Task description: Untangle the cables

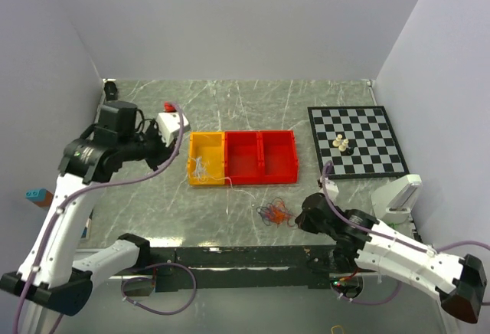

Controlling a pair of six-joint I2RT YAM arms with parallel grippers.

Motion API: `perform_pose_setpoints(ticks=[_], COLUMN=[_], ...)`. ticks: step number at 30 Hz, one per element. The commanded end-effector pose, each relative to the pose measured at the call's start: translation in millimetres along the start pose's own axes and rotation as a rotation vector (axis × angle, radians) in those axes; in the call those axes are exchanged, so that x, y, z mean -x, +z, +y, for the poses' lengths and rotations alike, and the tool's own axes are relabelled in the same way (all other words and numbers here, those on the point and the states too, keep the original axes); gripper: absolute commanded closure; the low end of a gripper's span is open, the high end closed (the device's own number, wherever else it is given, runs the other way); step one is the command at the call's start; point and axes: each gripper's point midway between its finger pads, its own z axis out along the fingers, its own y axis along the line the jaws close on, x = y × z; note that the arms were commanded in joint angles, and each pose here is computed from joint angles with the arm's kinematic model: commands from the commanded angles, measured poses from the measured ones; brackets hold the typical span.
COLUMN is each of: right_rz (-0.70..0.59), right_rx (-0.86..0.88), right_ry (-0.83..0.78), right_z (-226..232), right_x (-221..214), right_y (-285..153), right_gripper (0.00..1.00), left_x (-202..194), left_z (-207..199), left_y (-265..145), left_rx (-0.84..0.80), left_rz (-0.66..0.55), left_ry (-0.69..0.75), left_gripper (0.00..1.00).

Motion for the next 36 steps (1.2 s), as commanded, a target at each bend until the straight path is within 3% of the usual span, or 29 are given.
perform_pose_setpoints(ticks=[1,5,10,13,16,21,27,36], right_rz=[0.028,0.035,-0.060,-0.146,-0.207,-0.263,-0.247,-0.195], right_rx=[-0.120,-0.117,0.148,0.293,0.433,0.680,0.881,0.854], right_ry=[0.020,-0.002,-0.096,-0.167,-0.273,-0.360,-0.392,-0.435], right_z=[-11,-7,54,93,132,192,234,252], right_x=[-2,-5,17,41,59,69,59,51], right_y=[-4,1,-15,-37,-58,-87,-101,-80], right_gripper=[1.00,1.00,1.00,0.87,0.60,0.45,0.43,0.42], left_x=[30,56,60,54,54,55,40,26], left_z=[4,9,-24,-38,-47,-62,-85,-108], left_y=[-42,-69,-57,-44,-40,-37,-18,-10], left_rx=[0.111,0.211,0.017,-0.097,-0.168,-0.261,-0.425,-0.561], left_rz=[-0.105,-0.231,-0.270,-0.249,-0.249,-0.279,-0.284,-0.275], left_ry=[0.058,0.056,0.031,0.008,0.001,0.000,-0.059,-0.028], left_gripper=[0.99,0.99,0.99,0.99,0.99,0.99,0.99,0.99])
